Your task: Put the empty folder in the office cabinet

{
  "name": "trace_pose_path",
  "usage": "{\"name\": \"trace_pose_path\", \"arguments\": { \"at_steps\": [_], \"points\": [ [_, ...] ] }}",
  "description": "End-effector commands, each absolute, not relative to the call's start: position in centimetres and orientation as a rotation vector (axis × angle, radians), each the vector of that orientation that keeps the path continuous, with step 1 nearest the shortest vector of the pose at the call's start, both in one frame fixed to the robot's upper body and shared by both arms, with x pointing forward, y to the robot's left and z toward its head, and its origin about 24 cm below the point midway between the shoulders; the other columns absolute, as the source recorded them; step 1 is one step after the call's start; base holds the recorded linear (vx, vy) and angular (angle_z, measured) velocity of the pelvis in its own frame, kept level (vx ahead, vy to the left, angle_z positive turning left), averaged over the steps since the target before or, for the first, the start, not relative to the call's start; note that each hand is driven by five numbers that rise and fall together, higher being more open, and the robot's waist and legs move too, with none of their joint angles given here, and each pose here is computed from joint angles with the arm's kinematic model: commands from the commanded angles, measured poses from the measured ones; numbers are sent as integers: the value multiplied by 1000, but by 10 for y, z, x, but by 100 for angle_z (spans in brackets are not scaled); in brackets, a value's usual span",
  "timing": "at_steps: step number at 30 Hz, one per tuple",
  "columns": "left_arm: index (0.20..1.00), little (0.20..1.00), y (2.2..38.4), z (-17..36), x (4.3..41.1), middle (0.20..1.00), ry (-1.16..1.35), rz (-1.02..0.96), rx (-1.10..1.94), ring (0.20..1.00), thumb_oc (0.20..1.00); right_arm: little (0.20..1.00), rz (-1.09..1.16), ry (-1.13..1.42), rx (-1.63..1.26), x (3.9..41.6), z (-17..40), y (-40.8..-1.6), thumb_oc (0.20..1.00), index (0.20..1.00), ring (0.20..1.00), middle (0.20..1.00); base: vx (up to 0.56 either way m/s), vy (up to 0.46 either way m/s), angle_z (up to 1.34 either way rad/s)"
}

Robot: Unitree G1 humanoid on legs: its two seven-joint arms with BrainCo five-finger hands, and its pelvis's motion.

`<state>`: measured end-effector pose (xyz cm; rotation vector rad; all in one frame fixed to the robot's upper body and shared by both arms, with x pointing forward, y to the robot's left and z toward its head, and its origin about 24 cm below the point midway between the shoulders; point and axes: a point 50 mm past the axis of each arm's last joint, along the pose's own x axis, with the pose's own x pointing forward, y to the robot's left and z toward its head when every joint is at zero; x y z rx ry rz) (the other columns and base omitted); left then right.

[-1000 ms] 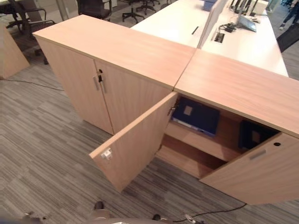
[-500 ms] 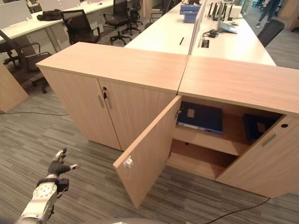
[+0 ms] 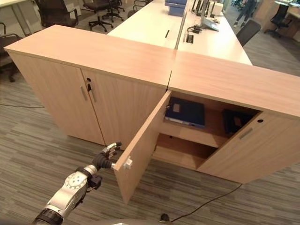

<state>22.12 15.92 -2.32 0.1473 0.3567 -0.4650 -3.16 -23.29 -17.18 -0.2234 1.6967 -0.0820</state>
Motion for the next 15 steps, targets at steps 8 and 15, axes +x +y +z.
{"name": "trace_pose_path", "arguments": {
  "at_steps": [8, 15],
  "points": [
    [1000, 1000, 106, 15, 220, 1000, 196, -837, 151, 1000, 1000, 1000, 26, 1610, -312, 7, -175, -227, 1000, 1000, 1000, 1000, -27, 11, -27],
    [1000, 1000, 66, 46, 233, 1000, 51, -985, 143, 1000, 1000, 1000, 22, 1559, -343, 21, -173, -233, 1000, 1000, 1000, 1000, 23, -48, -16]
  ]
}}
